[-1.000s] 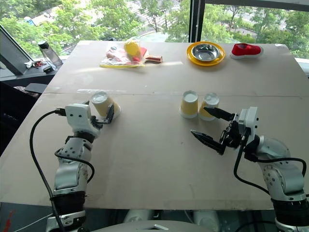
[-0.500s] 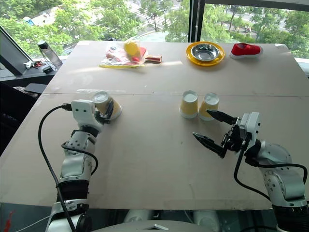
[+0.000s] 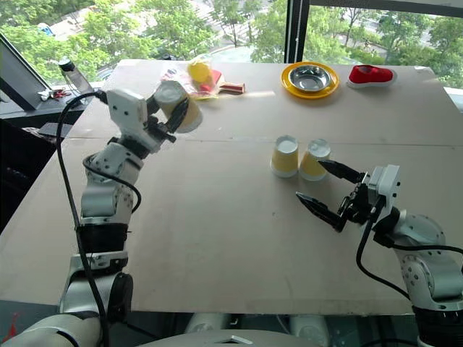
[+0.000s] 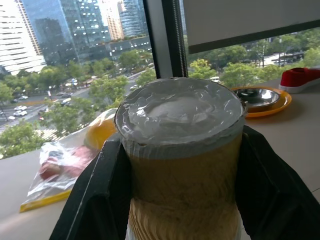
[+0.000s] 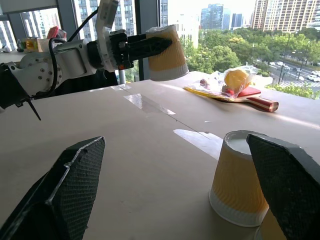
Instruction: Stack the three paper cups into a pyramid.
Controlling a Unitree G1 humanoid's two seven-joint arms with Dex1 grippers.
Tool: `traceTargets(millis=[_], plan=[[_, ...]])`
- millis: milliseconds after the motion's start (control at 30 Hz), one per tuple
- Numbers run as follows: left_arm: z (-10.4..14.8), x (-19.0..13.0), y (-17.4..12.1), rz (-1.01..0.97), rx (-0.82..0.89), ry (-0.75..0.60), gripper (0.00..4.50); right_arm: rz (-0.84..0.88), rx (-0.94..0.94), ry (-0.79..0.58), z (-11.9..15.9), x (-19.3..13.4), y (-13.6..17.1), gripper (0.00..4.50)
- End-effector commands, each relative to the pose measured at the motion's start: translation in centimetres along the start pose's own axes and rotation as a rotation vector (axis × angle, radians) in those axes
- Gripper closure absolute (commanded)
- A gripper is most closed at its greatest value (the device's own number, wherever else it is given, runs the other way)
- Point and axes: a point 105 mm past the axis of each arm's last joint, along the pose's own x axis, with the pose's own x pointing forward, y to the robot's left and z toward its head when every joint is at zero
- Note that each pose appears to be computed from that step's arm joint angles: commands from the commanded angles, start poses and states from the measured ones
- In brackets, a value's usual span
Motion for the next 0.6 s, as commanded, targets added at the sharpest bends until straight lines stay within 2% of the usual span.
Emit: traceTargets(millis=[33,100,267,433,600], plan=[[2.4,4.2,-3.5,-0.247,-0.052,-0.077,2.35,-0.110,-0.046,-0.080,2.2,-1.0,-1.7,0.00],[3.1,6.0,-5.8,-0.387,-0.066,-0.102,2.35,-0.143,-0.054,-0.073,2.4,-1.9,-2.2,0.00],[3.6,8.7,-9.9,-0.593,-0.116,-0.129,2.35,-0.222,-0.084,-0.037,2.5,-3.9,-2.8,0.00],[3.2,9.7,-13.4,-0.736,-0.174,-0.135,2.35,-0.295,-0.085,0.009,2.1,-6.1,-3.0,0.00],[2.6,9.7,-14.8,-0.786,-0.175,-0.125,2.35,-0.319,-0.073,0.030,1.9,-7.3,-2.7,0.00]])
